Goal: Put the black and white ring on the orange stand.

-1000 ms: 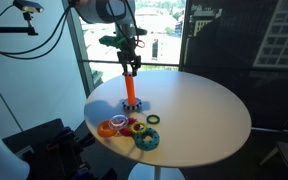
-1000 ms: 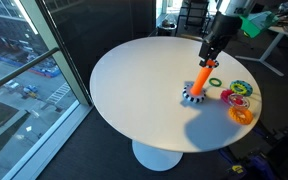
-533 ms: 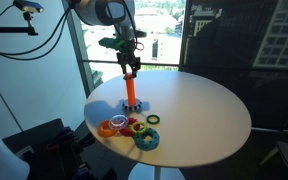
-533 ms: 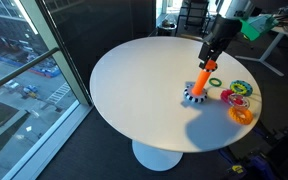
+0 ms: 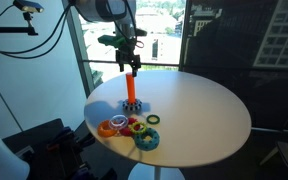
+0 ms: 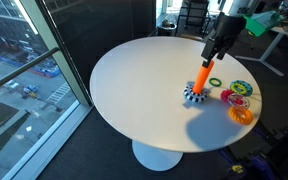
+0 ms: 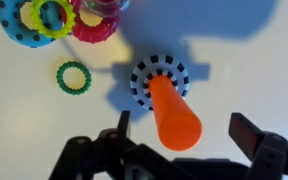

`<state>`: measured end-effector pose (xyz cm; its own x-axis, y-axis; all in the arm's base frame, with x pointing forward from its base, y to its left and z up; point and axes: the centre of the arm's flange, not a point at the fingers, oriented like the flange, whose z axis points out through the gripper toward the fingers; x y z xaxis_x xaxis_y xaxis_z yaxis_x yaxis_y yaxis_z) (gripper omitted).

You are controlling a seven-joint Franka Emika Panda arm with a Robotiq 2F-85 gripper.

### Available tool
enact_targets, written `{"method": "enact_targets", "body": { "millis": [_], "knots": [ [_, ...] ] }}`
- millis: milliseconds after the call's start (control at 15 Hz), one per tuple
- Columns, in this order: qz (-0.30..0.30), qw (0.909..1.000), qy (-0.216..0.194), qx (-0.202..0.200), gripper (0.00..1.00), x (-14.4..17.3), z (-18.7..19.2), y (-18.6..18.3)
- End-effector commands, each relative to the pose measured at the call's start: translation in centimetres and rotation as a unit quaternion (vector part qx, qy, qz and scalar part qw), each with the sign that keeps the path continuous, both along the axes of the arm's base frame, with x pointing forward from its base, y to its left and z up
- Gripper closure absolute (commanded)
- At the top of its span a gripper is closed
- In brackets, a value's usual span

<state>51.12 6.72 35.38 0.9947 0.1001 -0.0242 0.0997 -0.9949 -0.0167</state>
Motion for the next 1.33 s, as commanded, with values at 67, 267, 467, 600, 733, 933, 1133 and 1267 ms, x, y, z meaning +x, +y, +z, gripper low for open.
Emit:
{"method": "enact_targets", "body": {
  "millis": [67, 267, 467, 600, 733, 933, 1133, 1267],
  "knots": [
    [-0.007, 0.9994, 0.03, -0.017, 0.0, -0.8, 3.5, -1.3],
    [-0.009, 0.9987, 0.047, -0.019, 0.0, -1.8, 5.4, -2.3],
    [-0.015, 0.9983, 0.053, -0.019, 0.0, -3.0, 7.3, -3.2],
    [-0.024, 0.9985, 0.046, -0.021, 0.0, -3.6, 8.3, -3.6],
    [-0.029, 0.9987, 0.037, -0.02, 0.0, -4.0, 9.3, -4.0],
    [-0.036, 0.9989, 0.02, -0.02, 0.0, -4.3, 10.3, -4.4],
    [-0.031, 0.9992, 0.022, -0.012, 0.0, -3.8, 9.7, -4.1],
    [-0.031, 0.9992, 0.023, -0.012, 0.0, -3.9, 9.7, -4.1]
  ]
}}
